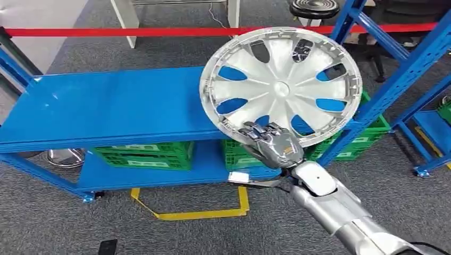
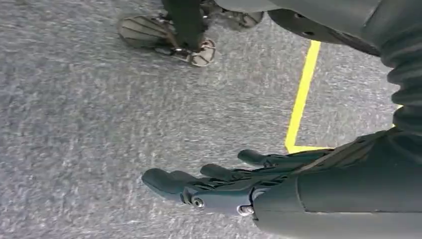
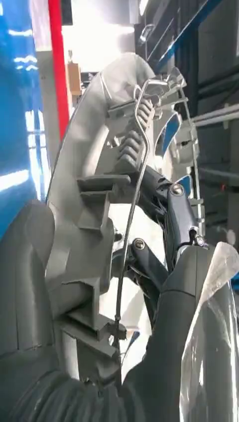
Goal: Take the parts from the cabinet and place them on the table.
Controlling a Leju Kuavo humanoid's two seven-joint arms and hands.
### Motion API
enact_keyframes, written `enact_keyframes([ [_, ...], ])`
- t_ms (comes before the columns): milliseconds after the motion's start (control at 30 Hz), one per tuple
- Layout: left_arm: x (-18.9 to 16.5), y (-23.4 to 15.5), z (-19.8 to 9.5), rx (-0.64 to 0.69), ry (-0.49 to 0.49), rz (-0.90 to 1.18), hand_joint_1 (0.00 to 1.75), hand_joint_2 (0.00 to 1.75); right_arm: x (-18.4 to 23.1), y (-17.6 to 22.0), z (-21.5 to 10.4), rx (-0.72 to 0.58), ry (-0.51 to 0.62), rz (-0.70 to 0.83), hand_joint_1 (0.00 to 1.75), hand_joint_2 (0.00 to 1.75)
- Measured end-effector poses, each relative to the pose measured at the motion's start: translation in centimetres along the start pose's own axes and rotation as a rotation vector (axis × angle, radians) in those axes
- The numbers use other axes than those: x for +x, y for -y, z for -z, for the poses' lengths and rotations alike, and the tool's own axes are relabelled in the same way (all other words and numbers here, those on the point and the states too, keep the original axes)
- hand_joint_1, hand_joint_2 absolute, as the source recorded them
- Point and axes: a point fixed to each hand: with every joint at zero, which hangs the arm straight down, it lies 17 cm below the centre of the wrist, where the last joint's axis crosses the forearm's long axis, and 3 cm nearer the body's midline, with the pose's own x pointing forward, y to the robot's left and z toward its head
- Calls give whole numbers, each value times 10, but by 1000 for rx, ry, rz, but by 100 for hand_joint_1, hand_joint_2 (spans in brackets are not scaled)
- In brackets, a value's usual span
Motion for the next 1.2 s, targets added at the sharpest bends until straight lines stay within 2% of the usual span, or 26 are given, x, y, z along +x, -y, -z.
enact_keyframes([
  [133,-2,0,-1,-2,1,6,0,175,-2,-2,-13,9,-12,7,175,175],
  [600,10,7,0,-23,30,10,0,175,-9,-1,-18,23,-8,15,175,175],
  [900,9,6,-2,-16,50,30,0,175,-4,-4,-38,31,4,20,175,175],
  [1200,11,6,-2,-16,58,40,0,175,-8,9,-36,-5,-19,50,175,175],
])
